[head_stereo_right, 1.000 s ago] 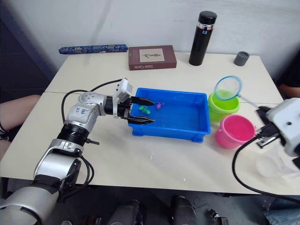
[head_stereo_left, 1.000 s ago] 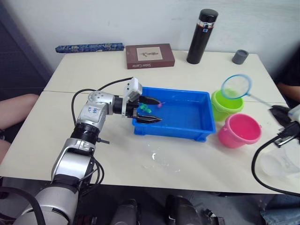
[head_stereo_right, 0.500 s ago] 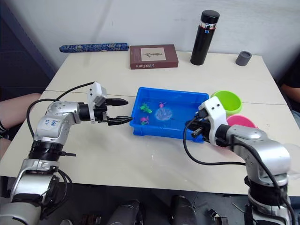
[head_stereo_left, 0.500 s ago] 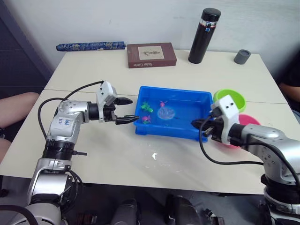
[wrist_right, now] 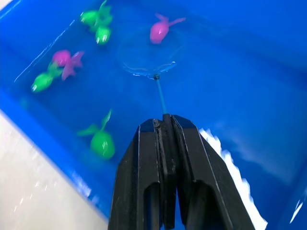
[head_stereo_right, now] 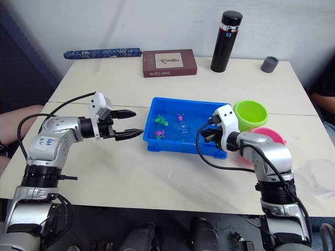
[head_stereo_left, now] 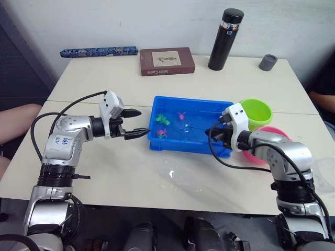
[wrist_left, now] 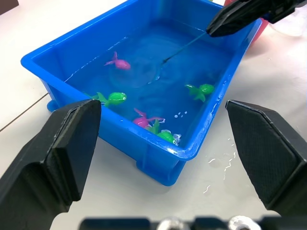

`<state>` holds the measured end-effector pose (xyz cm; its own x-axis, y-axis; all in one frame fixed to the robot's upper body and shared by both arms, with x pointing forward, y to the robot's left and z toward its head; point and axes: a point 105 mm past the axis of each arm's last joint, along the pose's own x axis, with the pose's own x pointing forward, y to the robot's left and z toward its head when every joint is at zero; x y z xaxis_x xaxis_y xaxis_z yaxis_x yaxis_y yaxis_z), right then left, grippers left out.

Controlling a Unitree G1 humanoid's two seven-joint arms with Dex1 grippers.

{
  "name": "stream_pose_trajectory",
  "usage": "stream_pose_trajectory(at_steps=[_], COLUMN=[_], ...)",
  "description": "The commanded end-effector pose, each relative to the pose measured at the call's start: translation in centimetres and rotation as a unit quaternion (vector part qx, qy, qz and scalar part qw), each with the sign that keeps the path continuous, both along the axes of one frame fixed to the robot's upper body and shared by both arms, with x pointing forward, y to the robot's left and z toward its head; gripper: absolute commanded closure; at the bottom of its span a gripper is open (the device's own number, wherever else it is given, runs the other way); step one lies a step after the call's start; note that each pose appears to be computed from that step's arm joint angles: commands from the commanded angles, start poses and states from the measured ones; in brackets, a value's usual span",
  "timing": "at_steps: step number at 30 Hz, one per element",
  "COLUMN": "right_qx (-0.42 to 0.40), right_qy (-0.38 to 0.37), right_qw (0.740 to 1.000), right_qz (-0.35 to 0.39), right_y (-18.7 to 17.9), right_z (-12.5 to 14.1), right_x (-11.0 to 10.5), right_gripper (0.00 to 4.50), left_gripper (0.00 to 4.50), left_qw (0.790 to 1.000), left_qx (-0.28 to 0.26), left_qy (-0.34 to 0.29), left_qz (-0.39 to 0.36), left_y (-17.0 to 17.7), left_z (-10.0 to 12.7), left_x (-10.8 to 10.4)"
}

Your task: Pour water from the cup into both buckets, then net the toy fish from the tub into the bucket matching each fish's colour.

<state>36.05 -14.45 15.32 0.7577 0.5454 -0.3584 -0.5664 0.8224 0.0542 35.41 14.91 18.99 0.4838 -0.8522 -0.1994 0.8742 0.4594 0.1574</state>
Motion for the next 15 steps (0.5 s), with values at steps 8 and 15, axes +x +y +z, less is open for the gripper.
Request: stream_pose_trajectory(at_steps=[8,15], right_qx=[-0.012,-0.036], right_qy=[-0.067,-0.102], right_qw=[0.997,0.994], right_qz=[0.039,0.002], right_y=[0.2,-1.9], right_z=[3.3,4.8], right_x=[-3.1,-6.7], right_gripper=[4.50,4.50], left_gripper=[0.03,0.03], left_qw=[0.998,0.992], left_qx=[-0.038,-0.063], left_qy=[-0.024,-0.016], left_qz=[-0.033,-0.112], left_y=[-1.9,-5.6], left_z=[1.9,2.8], left_x=[0.3,1.0])
